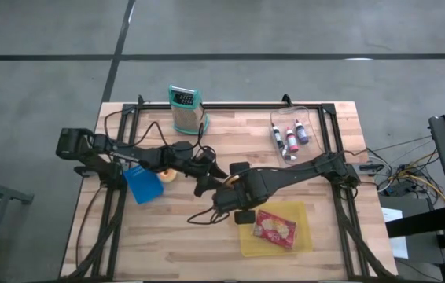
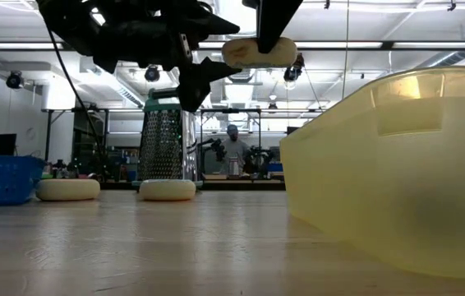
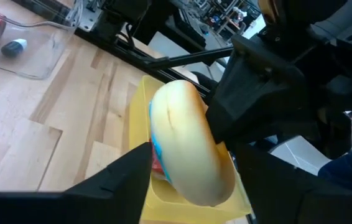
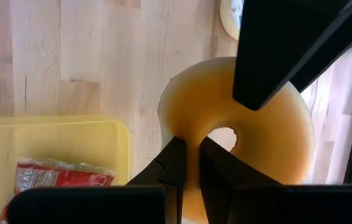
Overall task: Pick & Place Food Item
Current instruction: Put the top orange donut into the blue bin
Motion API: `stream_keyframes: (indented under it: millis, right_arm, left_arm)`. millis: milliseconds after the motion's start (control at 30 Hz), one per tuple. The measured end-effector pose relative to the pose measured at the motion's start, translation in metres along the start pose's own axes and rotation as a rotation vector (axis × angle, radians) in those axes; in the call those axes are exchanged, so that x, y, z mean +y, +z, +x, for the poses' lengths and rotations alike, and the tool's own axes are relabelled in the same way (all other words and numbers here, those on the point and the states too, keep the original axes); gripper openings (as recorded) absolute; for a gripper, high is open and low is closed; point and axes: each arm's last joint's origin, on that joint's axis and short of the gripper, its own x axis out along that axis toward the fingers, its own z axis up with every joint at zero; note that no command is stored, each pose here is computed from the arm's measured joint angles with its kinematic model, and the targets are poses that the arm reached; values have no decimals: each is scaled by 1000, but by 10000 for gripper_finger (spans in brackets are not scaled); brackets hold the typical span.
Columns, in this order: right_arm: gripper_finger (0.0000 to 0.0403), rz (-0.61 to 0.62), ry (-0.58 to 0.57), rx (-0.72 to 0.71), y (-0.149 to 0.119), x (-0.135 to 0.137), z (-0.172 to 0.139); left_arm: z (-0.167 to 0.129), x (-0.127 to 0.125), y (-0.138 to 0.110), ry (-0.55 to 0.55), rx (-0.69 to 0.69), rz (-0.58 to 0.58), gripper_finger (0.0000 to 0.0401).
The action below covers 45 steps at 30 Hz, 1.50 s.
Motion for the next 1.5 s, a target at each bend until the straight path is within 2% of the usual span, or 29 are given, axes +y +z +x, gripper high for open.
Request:
stream_keyframes:
  millis: [300, 700, 1500]
  right_arm:
    - [29, 0, 0, 0, 0, 0, 0]
    - [29, 4, 0, -1, 0, 0, 0]
    - [29, 15, 7, -29, 3, 0, 0]
  left_arm:
    - [0, 0, 0, 0, -1, -1, 152]
    - [0, 0, 0, 0, -1, 0, 86]
    - [0, 0, 1, 7, -5, 9, 79]
